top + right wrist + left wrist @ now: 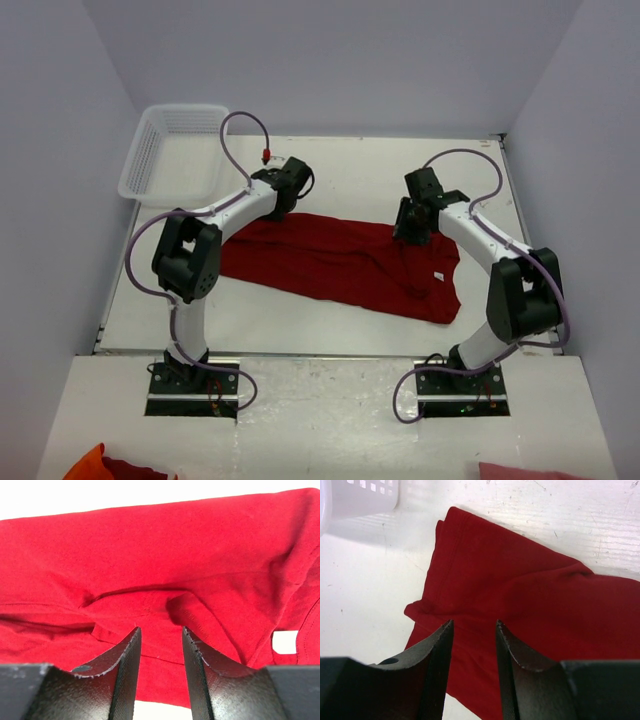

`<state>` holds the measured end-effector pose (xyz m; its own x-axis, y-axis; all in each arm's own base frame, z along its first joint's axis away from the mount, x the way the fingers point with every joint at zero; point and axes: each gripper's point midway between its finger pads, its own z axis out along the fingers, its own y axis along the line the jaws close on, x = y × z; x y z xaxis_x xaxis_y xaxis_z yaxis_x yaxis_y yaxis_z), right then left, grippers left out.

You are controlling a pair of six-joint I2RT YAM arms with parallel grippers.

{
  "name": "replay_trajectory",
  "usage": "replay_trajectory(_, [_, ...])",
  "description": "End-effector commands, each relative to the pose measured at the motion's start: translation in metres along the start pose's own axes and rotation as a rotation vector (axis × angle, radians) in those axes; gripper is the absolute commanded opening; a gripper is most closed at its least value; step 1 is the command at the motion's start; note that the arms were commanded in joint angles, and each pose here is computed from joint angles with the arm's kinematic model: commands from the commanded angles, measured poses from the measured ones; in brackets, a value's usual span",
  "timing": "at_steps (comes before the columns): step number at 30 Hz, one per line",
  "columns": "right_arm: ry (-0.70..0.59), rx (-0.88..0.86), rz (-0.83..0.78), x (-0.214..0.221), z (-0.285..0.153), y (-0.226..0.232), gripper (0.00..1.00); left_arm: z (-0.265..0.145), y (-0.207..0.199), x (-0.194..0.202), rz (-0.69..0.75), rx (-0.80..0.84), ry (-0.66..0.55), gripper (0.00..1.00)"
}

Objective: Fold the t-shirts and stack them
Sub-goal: Fold the other side of the tshirt into a rectangle

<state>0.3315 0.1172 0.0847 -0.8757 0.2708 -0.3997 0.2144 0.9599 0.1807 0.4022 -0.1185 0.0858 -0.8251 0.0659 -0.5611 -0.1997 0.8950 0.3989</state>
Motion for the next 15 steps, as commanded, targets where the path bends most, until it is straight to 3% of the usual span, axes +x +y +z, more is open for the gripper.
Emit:
replay_trajectory(1, [-0.013, -0.058, 0.002, -0.006, 0.005, 0.004, 0.39, -0.006, -0.003, -0.022, -0.035, 0.029, -0.045, 0.4])
replay_trajectory(15, [0.04, -0.055, 0.004, 0.004, 0.037, 0.001, 0.33, -0.007, -0.001, -0.025, -0.035, 0.03, -0.052, 0.4])
